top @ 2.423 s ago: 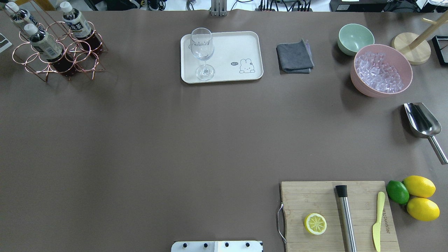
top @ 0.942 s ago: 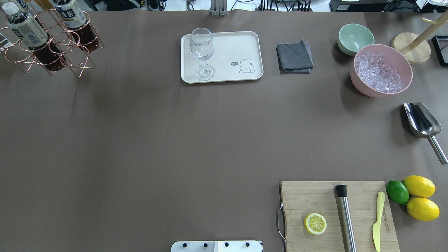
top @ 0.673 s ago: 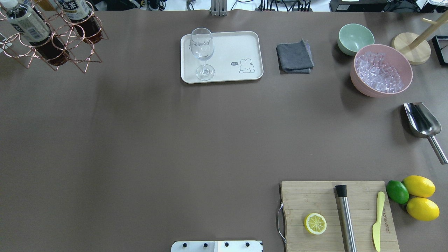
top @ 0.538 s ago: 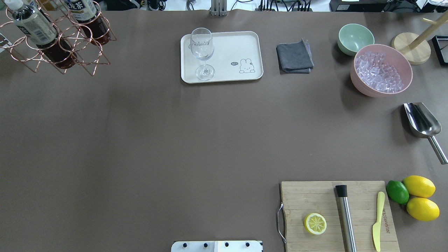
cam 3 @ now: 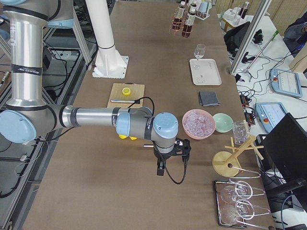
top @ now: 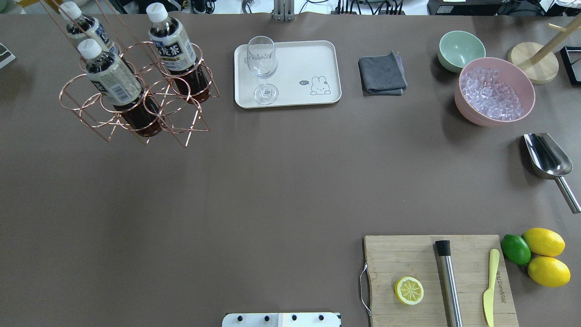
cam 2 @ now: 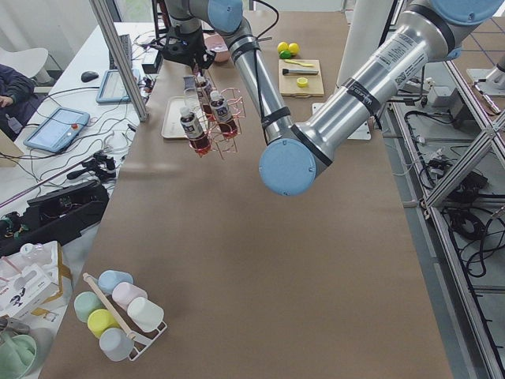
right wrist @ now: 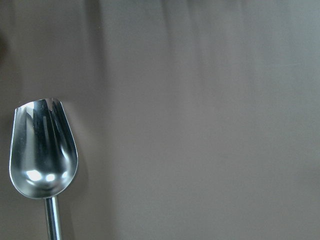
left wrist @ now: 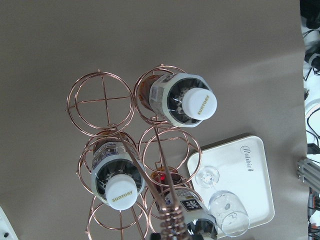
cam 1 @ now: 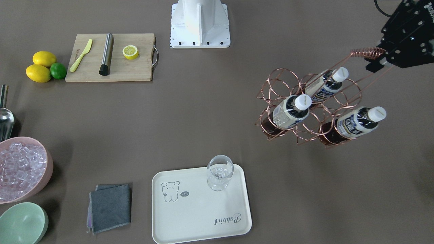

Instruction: Take tea from basket to plate

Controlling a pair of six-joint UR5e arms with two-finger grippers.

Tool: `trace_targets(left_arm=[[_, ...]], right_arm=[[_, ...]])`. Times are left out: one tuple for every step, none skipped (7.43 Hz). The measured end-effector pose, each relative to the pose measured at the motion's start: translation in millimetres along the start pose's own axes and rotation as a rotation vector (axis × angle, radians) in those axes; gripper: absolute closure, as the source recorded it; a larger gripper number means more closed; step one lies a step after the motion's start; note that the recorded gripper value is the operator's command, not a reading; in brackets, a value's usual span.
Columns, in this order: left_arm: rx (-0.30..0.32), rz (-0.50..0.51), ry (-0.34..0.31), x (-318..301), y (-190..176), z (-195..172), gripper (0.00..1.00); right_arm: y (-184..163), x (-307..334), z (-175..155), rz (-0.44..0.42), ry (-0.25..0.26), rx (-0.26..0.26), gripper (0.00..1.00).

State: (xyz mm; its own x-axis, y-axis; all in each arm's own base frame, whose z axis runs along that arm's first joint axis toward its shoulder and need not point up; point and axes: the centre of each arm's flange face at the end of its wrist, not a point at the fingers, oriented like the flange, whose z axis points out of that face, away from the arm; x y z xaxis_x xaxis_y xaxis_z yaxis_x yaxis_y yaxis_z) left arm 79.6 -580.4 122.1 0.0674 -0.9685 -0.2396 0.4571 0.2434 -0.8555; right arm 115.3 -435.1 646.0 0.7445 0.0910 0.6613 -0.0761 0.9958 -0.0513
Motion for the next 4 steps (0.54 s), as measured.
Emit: trace_targets(left_arm=[[-0.021, -0.023, 0.013, -9, 14, 10, 1.0], [-0.048, -0.056, 0.023, -18, 27, 25, 1.0], [-0.07, -0.09, 0.023, -28, 40, 40, 1.0], [-0.077, -0.127, 0.015, -40, 58, 58, 1.0]], right_arm=[[0, 0, 0, 0.001, 0.0, 0.0, 0.0], [0, 0, 0, 0.001, -0.001, -0.001, 0.0], [0, 0, 0, 0.002, -0.001, -0.001, 0.0], [1, 0, 0, 0.002, -0.001, -0.001, 0.0]])
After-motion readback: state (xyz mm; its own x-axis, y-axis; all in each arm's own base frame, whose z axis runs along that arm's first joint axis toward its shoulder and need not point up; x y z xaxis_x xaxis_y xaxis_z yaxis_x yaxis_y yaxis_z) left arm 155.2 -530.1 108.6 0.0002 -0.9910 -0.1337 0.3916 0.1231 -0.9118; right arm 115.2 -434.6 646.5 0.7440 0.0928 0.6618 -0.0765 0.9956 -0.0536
